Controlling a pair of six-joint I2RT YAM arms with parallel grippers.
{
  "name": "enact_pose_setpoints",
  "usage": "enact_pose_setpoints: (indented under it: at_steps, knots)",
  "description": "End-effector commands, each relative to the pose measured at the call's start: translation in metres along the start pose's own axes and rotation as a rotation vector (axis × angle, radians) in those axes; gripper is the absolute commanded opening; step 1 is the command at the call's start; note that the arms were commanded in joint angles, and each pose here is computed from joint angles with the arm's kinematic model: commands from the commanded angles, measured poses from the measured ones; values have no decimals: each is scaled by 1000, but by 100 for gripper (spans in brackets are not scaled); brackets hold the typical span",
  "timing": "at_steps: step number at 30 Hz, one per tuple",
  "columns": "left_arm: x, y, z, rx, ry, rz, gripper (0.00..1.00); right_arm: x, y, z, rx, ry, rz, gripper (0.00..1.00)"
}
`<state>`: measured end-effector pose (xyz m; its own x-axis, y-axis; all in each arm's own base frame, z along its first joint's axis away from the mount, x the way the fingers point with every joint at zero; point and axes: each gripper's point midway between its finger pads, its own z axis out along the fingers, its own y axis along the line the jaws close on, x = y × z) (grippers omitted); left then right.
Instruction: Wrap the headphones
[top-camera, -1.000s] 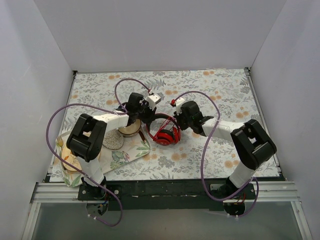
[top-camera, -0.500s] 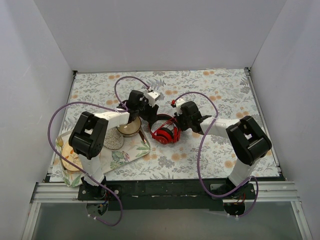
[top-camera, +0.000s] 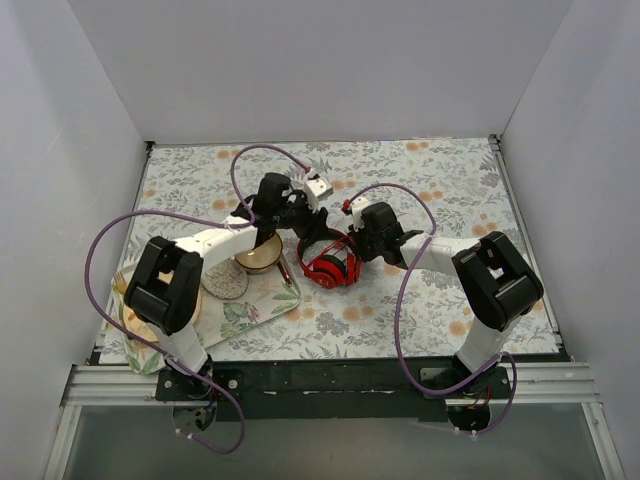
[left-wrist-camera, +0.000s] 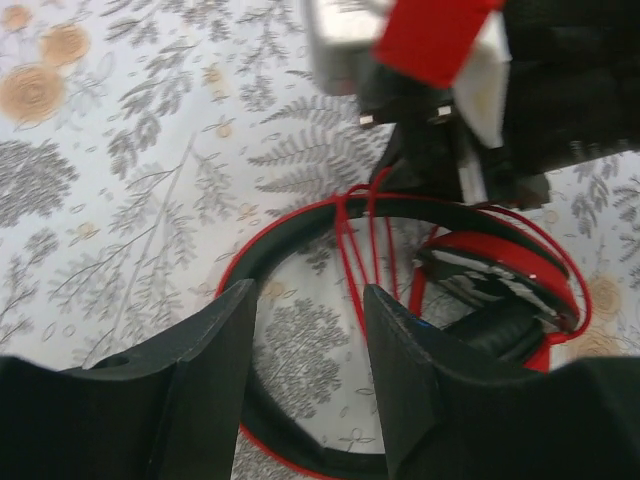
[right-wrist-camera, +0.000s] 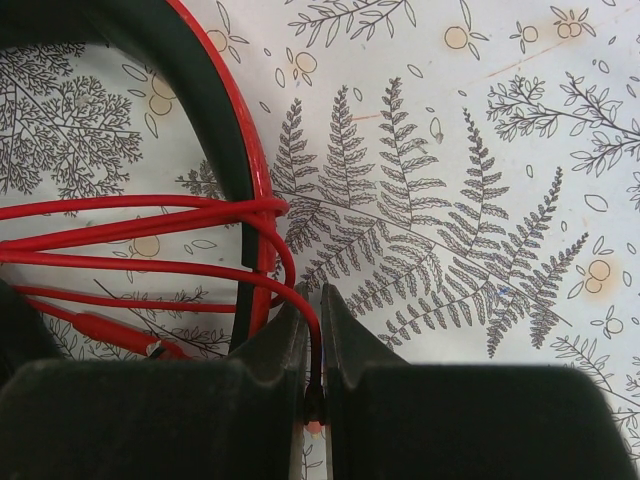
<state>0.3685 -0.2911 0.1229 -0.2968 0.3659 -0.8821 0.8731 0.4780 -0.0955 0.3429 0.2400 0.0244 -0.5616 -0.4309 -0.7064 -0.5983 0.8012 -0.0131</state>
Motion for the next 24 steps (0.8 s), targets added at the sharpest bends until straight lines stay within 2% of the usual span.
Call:
enact_pose_setpoints:
  at_steps: [1, 6, 11, 15, 19, 24]
  knots:
    - [10, -29, 16, 90, 57, 46, 48, -13, -3, 2, 4, -27, 3, 9]
    - [25, -25, 28, 77, 102, 51, 50, -13, -5, 3, 7, -32, 1, 12]
    - [39, -28, 37, 79, 136, 55, 47, -20, 0, 3, -21, -63, 19, 15]
    - [41, -31, 38, 97, 139, 51, 36, -22, 1, 3, -24, -69, 24, 15]
    - [42, -37, 37, 126, 133, 53, 20, -20, 0, 3, -23, -63, 21, 17]
    - [45, -41, 34, 145, 140, 66, 14, -26, -2, 0, -20, -82, 15, 25]
